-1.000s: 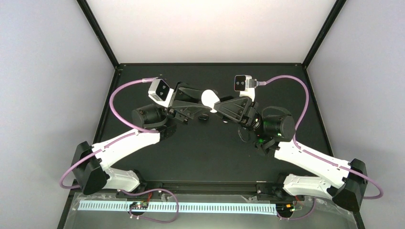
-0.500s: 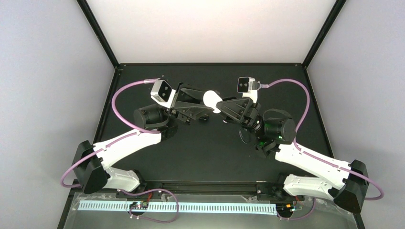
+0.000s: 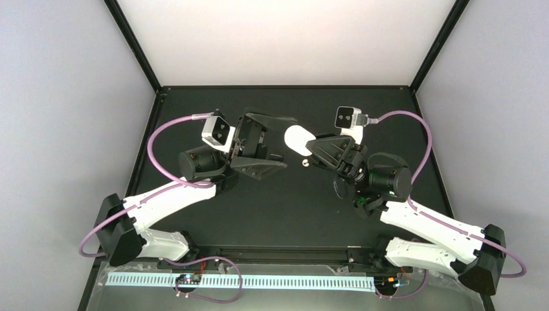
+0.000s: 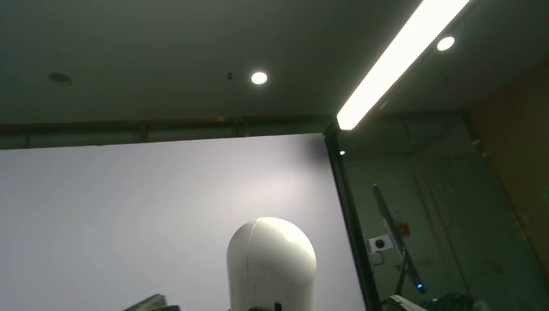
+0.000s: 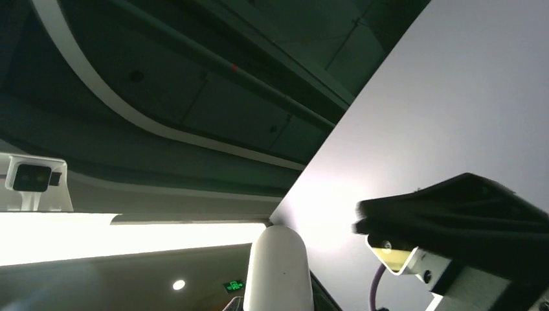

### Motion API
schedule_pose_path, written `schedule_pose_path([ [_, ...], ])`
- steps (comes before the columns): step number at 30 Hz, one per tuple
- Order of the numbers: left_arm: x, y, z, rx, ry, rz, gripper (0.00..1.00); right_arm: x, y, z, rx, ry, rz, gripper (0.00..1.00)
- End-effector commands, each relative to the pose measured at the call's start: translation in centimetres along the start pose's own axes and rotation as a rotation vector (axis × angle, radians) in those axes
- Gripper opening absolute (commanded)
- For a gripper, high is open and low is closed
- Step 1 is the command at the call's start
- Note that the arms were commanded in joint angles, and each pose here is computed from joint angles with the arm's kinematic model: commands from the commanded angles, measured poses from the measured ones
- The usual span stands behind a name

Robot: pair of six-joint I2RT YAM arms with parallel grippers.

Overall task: Insert the wireless bluetooth earbuds into the charging case
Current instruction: Pick up the charging case at the center of the board.

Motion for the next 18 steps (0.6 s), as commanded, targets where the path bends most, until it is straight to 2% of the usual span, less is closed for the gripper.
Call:
schedule_pose_path([
  [1,-1.0,0.5,-0.6,-0.045,-0.007,0.07,0.97,2.0,0.6,-0.1,-0.02,0.03,-0.091,0.15],
  [5,-1.8,1.8,-1.7,-0.051,0.08,0.119,0.99,2.2,0.1,-0.6,0.041,-0.049,-0.192,0.14],
  [8,-1.0,2.2,-3.6,-0.009,0.277,0.109,0.99,1.6,-0.6,-1.9,0.173,-0.266,-0.389,0.15],
  [9,-0.5,2.1,-4.4,0.027,0.376,0.092,0.99,1.6,-0.7,-2.7,0.211,-0.328,-0.46,0.15],
  [11,1.4,0.2,-7.3,0.177,0.623,0.03,0.99,1.5,-0.6,-4.8,0.273,-0.44,-0.601,0.15],
  [13,1.7,-1.3,-9.6,0.304,0.749,0.018,0.99,1.5,-0.6,-7.0,0.357,-0.535,-0.741,0.16],
  [15,1.2,-2.9,-10.6,0.41,0.759,-0.035,0.99,1.0,-1.2,-8.8,0.469,-0.592,-0.846,0.16],
  [18,-1.1,-5.2,-9.3,0.491,0.547,-0.185,0.99,-0.7,-3.2,-10.7,0.655,-0.585,-0.909,0.16],
])
Point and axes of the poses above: each gripper's point midway between its finger pads, its own z axis out along the fingers, its own x axis along the line the jaws close on, y = z × x, the point moved 3 cm from there along -z, back along the fingers, and after that the axes turned 7 degrees about -z, right-handed, at the moved point
